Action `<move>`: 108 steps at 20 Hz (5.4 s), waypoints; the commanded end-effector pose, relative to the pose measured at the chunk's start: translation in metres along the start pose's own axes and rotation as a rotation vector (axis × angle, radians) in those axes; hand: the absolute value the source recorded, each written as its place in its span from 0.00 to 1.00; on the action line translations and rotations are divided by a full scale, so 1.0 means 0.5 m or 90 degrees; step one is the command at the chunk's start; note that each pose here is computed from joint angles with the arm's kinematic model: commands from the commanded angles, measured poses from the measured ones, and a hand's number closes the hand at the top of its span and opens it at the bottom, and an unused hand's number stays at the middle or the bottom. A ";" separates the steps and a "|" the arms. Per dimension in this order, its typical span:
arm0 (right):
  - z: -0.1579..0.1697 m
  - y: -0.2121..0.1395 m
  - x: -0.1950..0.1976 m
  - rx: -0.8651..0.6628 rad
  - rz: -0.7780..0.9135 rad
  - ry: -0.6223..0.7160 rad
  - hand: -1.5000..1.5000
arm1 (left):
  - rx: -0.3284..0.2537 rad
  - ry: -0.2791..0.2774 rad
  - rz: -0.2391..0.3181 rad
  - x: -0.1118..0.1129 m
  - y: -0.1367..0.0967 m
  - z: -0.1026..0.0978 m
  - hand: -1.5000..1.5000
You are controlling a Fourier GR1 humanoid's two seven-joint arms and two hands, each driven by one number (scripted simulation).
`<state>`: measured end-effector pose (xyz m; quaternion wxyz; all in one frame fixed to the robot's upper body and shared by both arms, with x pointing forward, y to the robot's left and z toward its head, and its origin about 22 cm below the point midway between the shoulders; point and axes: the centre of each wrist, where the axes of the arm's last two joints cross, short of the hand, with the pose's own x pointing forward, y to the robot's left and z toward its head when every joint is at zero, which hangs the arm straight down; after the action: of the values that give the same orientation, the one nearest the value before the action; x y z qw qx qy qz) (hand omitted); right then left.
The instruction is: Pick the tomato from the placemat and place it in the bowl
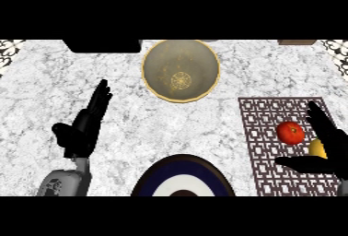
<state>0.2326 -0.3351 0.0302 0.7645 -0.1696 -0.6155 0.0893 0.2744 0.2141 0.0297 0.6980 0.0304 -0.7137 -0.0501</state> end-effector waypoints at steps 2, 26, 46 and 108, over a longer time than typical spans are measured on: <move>-0.012 -0.009 -0.034 -0.016 0.000 -0.005 0.00 | 0.000 0.002 -0.009 0.013 -0.001 0.001 0.50; -0.059 0.063 -0.104 0.088 0.191 -0.030 1.00 | -0.005 0.003 -0.001 0.017 -0.001 0.019 0.50; 0.049 0.188 0.255 0.774 0.020 -0.738 1.00 | 0.026 0.004 -0.002 0.008 0.020 -0.007 0.50; -0.353 0.352 0.435 0.539 0.196 -0.577 0.00 | -0.037 -0.025 -0.004 0.019 0.000 -0.023 0.50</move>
<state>0.4627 -0.1214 0.1293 0.4060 0.0672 -0.7342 0.5401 0.2825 0.1988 0.0386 0.6868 0.0088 -0.7235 -0.0689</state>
